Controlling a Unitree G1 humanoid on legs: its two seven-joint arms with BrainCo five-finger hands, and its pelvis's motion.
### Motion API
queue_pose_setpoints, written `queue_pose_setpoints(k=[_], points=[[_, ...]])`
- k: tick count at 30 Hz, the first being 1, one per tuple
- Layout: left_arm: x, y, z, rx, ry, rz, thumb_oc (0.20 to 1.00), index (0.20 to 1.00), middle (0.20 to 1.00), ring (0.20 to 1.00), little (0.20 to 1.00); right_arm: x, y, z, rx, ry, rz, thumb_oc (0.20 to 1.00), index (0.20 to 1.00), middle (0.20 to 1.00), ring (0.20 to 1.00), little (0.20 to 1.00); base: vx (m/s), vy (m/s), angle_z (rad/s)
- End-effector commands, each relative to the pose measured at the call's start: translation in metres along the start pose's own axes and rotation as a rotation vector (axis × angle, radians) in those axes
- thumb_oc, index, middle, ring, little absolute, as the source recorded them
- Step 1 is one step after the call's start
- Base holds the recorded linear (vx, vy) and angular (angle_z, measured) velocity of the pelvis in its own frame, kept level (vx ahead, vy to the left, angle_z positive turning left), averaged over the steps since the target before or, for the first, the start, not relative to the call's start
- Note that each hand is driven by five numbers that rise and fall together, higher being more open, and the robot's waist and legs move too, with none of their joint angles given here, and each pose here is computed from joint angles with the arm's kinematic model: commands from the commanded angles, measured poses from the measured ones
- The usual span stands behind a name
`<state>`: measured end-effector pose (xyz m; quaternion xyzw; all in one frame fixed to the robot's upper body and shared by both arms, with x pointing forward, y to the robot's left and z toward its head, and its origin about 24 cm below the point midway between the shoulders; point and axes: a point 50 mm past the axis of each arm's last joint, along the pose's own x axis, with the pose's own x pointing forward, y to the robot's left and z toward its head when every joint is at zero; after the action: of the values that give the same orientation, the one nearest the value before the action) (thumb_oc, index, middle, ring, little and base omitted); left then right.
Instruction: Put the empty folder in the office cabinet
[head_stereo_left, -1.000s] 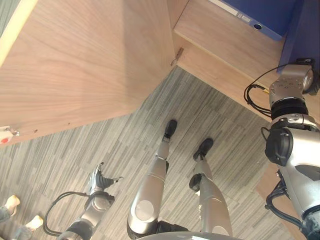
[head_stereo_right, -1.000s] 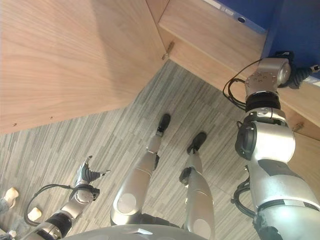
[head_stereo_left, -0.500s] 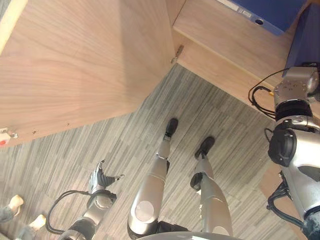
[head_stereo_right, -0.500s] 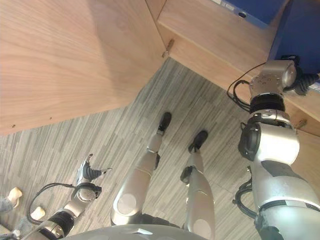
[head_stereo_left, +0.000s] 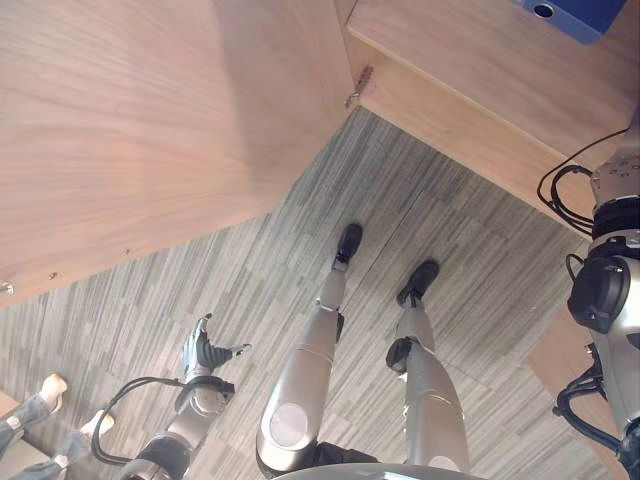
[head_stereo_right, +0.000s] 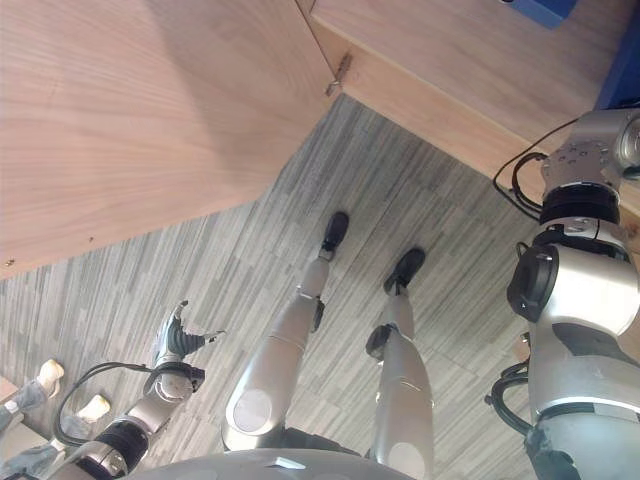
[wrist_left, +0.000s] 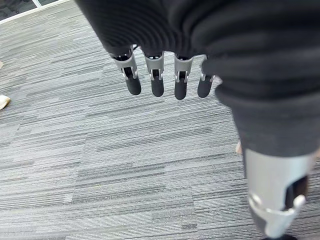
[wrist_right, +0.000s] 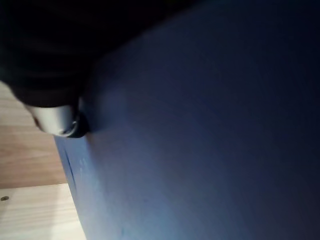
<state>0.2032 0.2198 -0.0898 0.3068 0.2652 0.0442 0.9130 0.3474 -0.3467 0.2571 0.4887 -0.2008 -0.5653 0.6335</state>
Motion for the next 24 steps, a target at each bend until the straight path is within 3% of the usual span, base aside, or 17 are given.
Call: queue_pose_setpoints(k=[1,13,24], points=[[-0.012,0.009,-0.026,0.055,0.055,0.029,1.0,1.0,1.0,1.0,1.0,0.017,-0.002,0.041,-0.069,-0.243,0.053,0.2,0.2,0.2,0.2,0.2,0.0,0.0,0.0],[-0.01,0.007,-0.016,0.047,0.015,0.016,1.0,1.0,1.0,1.0,1.0,0.013,0.003,0.038,-0.022,-0.202,0.058,0.2,0.2,0.2,0.2,0.2,0.0,0.002,0.0],[-0.013,0.004,-0.013,0.08,-0.018,-0.024,1.0,1.0,1.0,1.0,1.0,0.0,0.002,0.02,0.21,-0.05,-0.019,0.2,0.2,0.2,0.2,0.2,0.01,0.012,0.01]])
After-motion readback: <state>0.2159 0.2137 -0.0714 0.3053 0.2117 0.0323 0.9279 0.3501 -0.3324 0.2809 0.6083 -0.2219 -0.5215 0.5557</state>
